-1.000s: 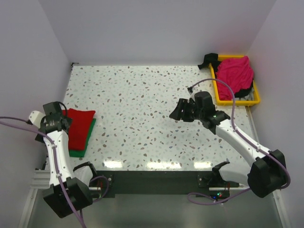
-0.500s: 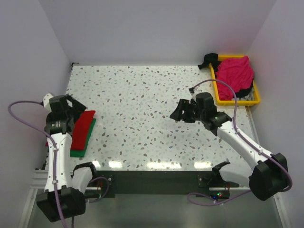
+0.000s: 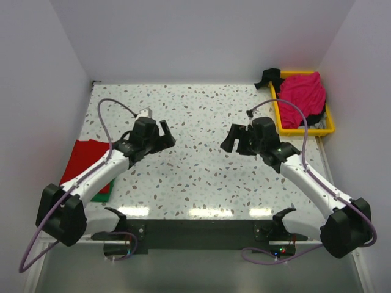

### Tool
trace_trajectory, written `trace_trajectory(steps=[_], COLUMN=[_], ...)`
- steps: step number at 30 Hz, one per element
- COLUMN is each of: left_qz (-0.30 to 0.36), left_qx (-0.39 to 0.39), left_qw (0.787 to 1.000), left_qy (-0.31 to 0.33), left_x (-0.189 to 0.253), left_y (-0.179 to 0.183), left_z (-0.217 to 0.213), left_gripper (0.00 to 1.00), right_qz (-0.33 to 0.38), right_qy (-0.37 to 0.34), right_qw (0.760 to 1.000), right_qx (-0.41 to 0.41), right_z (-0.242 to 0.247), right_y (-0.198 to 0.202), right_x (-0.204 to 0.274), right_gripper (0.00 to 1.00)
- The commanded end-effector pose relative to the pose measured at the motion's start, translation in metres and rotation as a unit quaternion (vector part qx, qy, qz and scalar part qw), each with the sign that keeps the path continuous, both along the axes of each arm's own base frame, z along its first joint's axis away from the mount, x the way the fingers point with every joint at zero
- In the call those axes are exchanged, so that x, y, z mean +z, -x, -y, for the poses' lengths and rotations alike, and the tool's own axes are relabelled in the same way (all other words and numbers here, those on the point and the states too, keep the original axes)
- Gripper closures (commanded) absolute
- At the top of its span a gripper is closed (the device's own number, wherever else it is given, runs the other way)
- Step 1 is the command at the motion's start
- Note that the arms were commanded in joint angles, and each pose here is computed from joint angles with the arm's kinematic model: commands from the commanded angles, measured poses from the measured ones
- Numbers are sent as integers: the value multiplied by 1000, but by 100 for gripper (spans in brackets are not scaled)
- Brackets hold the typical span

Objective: Fold and stack the t-shirts
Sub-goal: Reset both grippers

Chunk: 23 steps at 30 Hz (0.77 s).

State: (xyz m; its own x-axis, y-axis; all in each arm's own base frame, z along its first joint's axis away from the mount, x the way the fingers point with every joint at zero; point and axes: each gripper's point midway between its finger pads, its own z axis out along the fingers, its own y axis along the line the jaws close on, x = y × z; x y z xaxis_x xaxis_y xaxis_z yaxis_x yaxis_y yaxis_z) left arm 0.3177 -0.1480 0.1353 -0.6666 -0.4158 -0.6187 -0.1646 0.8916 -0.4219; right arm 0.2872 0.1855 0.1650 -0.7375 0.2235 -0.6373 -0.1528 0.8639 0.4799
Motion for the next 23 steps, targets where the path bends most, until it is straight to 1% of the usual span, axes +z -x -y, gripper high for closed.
trace_trajectory(steps=[1,4,5,6,7,11,18,23], left_qz=[65,65,76,68,69,83,92,96], left_qx=[-53,-109,-117,-143,-149,-172,-166,-165], left_qw=[996,990,988,984,983,978,979,979], left_qy=[28,58,68,83,87,81,69,66], left_x=[28,22,22,19,19,26,36,43], left_y=[-18,-10,-12,-5,-3,0,2,1], left_z=[43,71,76,88,91,102,94,93], left_gripper=[0,0,0,0,0,0,0,0], right_qz=[46,50,51,52,51,49,59,59], right_qy=[11,15,15,14,14,4,-11,-4], right_qw=[999,998,998,998,998,997,997,998], right_qx=[-21,-32,-35,-37,-40,-52,-40,-33], right_z=[7,10,10,10,10,8,-1,-3], right_y=[-13,-16,-17,-19,-20,-24,-32,-34], right_x=[27,26,25,25,24,23,25,26], right_gripper=[13,4,1,1,1,1,1,1])
